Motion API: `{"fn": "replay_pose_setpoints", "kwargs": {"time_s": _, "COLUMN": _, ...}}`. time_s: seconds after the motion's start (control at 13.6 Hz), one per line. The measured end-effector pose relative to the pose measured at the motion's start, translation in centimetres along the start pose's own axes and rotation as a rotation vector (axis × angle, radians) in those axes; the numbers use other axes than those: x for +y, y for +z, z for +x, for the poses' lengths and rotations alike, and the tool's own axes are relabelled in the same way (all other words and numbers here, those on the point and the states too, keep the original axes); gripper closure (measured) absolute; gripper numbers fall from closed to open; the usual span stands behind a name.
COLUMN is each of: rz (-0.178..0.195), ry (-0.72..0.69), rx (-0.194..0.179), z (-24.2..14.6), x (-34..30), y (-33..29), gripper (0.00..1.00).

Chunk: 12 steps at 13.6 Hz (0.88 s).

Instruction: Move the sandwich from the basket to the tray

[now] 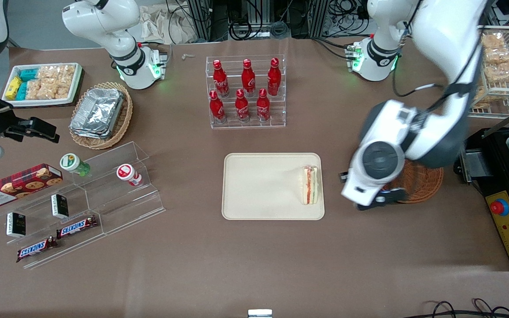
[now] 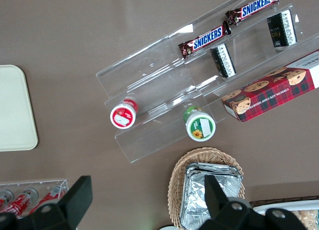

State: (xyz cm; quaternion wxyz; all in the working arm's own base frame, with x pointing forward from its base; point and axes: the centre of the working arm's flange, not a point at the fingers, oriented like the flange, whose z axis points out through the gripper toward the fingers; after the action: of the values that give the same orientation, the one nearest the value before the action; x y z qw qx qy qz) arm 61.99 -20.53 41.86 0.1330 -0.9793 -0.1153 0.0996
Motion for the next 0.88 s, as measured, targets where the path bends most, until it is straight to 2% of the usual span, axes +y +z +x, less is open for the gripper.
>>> {"fn": "replay_pose_setpoints", "kwargs": {"time_s": 0.29, "rz": -0.014, "ry": 0.021, "rx": 0.001, "z": 2.1, "x": -10.3, "y": -3.0, "gripper": 0.00}}
{"fn": "replay_pose_setpoints", "kwargs": {"time_s": 0.59, "rz": -0.023, "ry": 0.051, "rx": 0.013, "z": 1.8, "x": -13.2, "y": -4.7, "gripper": 0.00}}
{"fn": "replay_pose_setpoints", "kwargs": {"time_s": 0.88, "rz": -0.062, "ry": 0.096, "rx": 0.028, "z": 1.1, "x": -20.6, "y": -7.6, "gripper": 0.00}}
